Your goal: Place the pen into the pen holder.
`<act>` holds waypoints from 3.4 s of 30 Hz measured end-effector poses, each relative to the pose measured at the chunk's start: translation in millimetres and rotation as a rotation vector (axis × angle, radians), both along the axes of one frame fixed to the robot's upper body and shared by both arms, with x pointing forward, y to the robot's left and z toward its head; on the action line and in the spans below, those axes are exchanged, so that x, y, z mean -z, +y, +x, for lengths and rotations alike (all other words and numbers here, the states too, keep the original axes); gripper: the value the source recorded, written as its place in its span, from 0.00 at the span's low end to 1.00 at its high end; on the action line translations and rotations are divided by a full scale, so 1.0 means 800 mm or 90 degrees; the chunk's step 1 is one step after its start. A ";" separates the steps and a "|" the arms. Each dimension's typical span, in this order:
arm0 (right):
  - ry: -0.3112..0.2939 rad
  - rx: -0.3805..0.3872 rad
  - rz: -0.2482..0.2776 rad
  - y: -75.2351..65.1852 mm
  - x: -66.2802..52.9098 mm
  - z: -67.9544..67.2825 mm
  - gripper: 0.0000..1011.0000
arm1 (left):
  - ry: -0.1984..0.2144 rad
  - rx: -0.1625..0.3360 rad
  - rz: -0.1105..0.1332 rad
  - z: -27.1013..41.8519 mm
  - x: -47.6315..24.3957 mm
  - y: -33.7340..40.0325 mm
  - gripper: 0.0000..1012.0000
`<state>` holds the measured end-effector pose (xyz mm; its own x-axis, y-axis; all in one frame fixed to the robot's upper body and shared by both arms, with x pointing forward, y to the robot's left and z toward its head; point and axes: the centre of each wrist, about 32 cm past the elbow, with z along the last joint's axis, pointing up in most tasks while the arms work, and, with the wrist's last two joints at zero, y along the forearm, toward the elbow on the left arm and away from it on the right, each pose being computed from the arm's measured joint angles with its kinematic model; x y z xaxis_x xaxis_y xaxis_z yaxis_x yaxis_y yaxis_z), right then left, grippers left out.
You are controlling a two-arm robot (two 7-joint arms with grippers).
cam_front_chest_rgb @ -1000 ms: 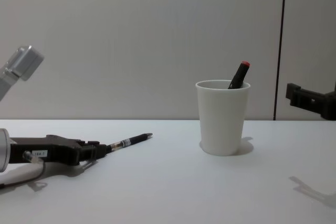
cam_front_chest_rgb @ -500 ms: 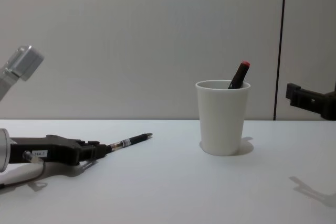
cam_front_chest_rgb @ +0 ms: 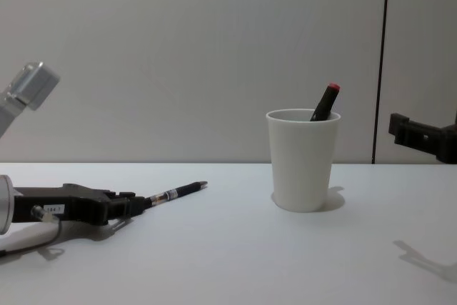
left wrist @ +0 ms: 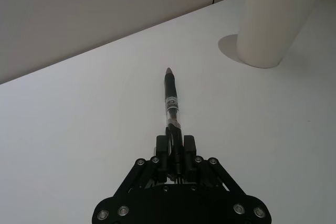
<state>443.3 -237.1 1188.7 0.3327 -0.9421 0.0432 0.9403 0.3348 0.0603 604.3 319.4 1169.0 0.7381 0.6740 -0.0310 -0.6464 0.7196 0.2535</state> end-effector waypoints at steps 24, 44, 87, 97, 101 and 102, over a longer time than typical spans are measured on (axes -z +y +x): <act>0.000 0.000 0.000 0.000 0.000 0.000 0.99 | 0.000 0.000 0.000 0.0000 0.0000 0.0000 0.18; 0.000 0.000 0.000 0.000 0.000 0.000 0.99 | -0.066 -0.047 0.032 -0.0292 -0.0019 -0.0462 0.18; 0.000 0.000 0.000 0.000 0.000 0.000 0.99 | -0.277 -0.224 0.013 -0.1385 -0.0427 -0.1502 0.18; 0.000 0.000 0.000 0.000 0.000 0.000 0.99 | -0.281 -0.228 0.012 -0.1406 -0.0440 -0.1514 0.18; 0.000 0.000 0.000 0.000 0.000 0.000 0.99 | -0.281 -0.228 0.012 -0.1405 -0.0441 -0.1513 0.18; 0.000 0.000 0.000 0.000 0.000 0.000 0.99 | -0.281 -0.228 0.012 -0.1405 -0.0441 -0.1513 0.18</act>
